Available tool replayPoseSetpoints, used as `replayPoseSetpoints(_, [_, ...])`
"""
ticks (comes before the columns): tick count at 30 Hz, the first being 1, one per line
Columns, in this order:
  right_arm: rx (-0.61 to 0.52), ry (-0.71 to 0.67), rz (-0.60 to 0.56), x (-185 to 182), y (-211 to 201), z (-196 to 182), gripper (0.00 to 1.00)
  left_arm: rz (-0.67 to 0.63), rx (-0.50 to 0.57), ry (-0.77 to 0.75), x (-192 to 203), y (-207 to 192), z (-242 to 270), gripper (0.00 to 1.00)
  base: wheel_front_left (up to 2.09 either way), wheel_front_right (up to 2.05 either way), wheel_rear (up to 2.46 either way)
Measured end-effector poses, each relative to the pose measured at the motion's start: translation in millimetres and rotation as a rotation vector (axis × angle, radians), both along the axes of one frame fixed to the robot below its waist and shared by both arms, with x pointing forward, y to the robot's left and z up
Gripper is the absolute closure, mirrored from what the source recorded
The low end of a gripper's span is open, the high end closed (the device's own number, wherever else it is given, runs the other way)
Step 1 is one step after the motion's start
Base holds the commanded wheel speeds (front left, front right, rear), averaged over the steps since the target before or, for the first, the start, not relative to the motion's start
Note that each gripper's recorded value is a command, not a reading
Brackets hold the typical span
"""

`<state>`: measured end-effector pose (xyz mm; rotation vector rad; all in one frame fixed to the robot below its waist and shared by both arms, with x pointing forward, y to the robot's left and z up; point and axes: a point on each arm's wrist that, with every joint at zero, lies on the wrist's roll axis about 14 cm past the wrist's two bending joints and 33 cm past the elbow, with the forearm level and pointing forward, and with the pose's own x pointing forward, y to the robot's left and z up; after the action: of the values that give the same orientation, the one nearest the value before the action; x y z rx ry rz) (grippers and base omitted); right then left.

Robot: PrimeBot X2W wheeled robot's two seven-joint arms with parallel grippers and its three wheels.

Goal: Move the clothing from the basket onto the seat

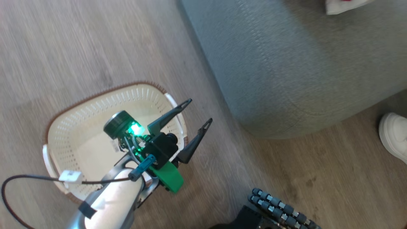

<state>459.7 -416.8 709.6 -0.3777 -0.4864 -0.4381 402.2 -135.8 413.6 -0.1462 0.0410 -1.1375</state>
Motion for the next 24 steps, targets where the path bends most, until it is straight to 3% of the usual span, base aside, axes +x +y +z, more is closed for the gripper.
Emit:
replayPoseSetpoints(4, [0.046, 0.089, -0.028, 32, -17, -32, 1.00, 0.015, 0.018, 0.034, 7, 10, -22, 0.00, 0.00, 0.00, 0.00])
replayPoseSetpoints(8, [0.087, 0.143, -0.050, 45, -28, -55, 1.00, 0.016, 0.031, 0.054, 8, 14, -34, 0.00, 0.00, 0.00, 0.00])
replayPoseSetpoints(16, [0.221, 0.340, -0.116, 61, -49, -140, 1.00, 0.012, 0.035, 0.068, 12, 17, -48, 0.00, 0.00, 0.00, 0.00])
replayPoseSetpoints(24, [0.219, 0.571, -0.115, 81, -38, -210, 1.00, 0.030, 0.050, 0.090, 17, 24, -62, 0.00, 0.00, 0.00, 0.00])
